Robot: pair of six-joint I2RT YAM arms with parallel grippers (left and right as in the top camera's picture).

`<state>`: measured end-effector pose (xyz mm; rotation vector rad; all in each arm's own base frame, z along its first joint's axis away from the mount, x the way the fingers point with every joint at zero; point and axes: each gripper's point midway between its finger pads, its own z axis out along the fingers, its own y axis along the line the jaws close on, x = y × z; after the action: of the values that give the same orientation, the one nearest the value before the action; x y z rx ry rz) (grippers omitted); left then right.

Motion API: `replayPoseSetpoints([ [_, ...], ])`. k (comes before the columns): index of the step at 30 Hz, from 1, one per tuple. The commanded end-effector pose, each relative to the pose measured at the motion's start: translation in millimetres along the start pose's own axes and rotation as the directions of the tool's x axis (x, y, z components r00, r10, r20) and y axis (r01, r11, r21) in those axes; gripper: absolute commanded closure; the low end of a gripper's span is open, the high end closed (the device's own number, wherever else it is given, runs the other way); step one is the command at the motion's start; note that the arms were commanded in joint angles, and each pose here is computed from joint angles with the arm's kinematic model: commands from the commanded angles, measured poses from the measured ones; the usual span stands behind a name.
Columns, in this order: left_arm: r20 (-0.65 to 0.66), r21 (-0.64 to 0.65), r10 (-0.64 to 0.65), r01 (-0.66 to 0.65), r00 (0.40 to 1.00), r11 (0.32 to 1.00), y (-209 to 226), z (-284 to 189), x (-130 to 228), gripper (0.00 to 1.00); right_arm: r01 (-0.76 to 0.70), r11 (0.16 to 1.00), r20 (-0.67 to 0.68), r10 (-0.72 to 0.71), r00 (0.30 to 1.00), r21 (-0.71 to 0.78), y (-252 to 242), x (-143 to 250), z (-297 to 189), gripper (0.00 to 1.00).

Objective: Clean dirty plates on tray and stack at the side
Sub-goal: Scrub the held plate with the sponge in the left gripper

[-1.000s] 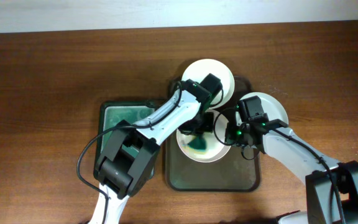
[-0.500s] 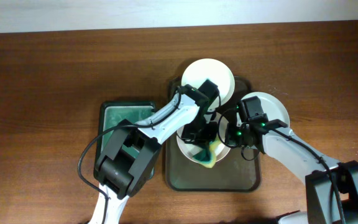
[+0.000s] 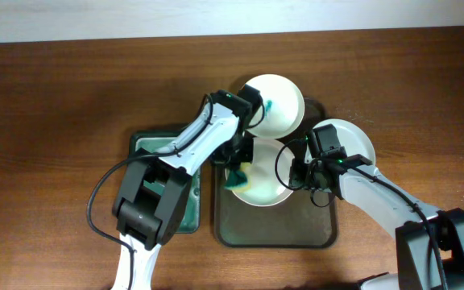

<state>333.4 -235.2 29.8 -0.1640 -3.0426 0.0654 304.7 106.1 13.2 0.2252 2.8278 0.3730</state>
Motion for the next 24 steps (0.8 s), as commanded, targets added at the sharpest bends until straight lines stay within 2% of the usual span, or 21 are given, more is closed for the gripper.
replayPoseSetpoints([
  [1, 0.104, -0.044, -0.012, 0.017, 0.995, 0.999, 7, -1, -27, 1.00, 0.012, 0.999, 0.041, -0.014, 0.999, 0.047, -8, -12, -4, 0.96],
  [6, 0.136, 0.106, 0.045, -0.060, 0.990, 0.993, -44, 8, -32, 1.00, 0.020, 0.999, 0.041, -0.022, 0.999, 0.047, -7, -12, -4, 0.96],
  [12, 0.040, 0.323, 0.154, -0.159, 0.987, 0.933, -107, 33, -6, 1.00, 0.038, 0.998, 0.039, -0.040, 0.998, 0.045, -7, -11, -4, 0.96],
  [17, 0.025, 0.394, 0.215, -0.208, 0.976, 0.895, -125, 30, 7, 1.00, 0.038, 0.998, 0.039, -0.040, 0.998, 0.046, -7, -11, -4, 0.96],
  [20, 0.026, 0.485, 0.263, -0.242, 0.964, 0.841, -140, 22, 13, 1.00, 0.038, 0.998, 0.040, -0.040, 0.998, 0.045, -7, -12, -4, 0.96],
  [24, 0.029, 0.490, 0.277, -0.255, 0.961, 0.834, -141, 21, 14, 1.00, 0.038, 0.998, 0.038, -0.040, 0.998, 0.046, -7, -11, -4, 0.96],
])
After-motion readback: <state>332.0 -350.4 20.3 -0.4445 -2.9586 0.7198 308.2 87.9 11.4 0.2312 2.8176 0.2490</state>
